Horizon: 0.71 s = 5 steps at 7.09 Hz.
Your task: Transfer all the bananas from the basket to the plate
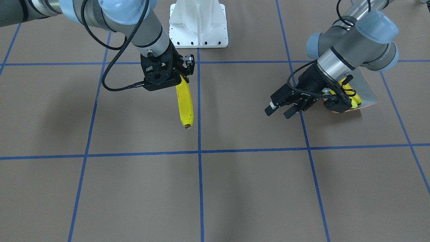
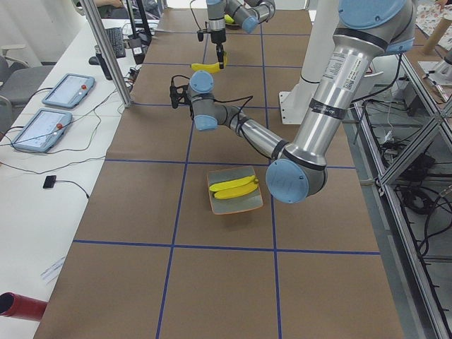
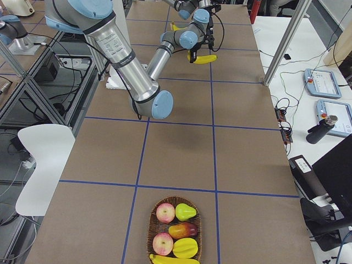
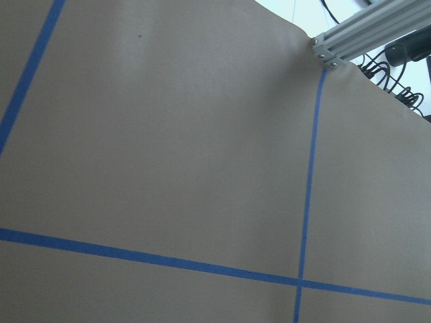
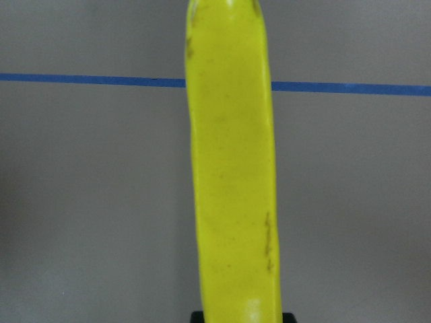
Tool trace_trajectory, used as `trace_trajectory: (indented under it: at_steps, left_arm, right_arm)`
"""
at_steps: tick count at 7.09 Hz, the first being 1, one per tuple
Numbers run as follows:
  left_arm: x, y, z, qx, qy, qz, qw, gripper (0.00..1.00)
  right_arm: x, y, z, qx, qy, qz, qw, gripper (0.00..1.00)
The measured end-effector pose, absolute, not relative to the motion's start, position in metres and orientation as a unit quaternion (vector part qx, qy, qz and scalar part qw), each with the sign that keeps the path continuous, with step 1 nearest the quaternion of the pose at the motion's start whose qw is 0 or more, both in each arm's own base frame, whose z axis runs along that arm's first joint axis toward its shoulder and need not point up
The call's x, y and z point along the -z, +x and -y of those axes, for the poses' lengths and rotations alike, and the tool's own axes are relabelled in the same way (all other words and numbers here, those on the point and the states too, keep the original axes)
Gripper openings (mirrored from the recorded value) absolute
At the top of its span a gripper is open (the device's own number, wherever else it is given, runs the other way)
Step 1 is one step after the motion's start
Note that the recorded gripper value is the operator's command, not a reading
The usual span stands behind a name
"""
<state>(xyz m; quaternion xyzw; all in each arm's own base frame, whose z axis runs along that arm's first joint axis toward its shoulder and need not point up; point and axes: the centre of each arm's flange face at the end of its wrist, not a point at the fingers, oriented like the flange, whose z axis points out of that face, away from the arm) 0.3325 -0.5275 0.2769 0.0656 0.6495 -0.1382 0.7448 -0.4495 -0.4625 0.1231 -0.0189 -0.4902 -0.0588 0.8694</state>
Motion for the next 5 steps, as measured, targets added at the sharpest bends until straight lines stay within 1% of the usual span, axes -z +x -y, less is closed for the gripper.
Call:
trace_trajectory:
  at_steps: [3, 5]
  left_arm:
    - [-0.233, 0.378, 0.509, 0.097, 0.057, -0.672, 0.732, 1.0]
    - [-0.219, 0.395, 0.5, 0.082, 0.052, -0.678, 0.728, 1.0]
  right_arm:
    - [-0.101, -0.481, 0.433, 0.086, -0.013, 0.494, 0.865, 0.0]
    - [-0.091, -0.497, 0.418, 0.099, -0.003, 0.496, 0.863, 0.0]
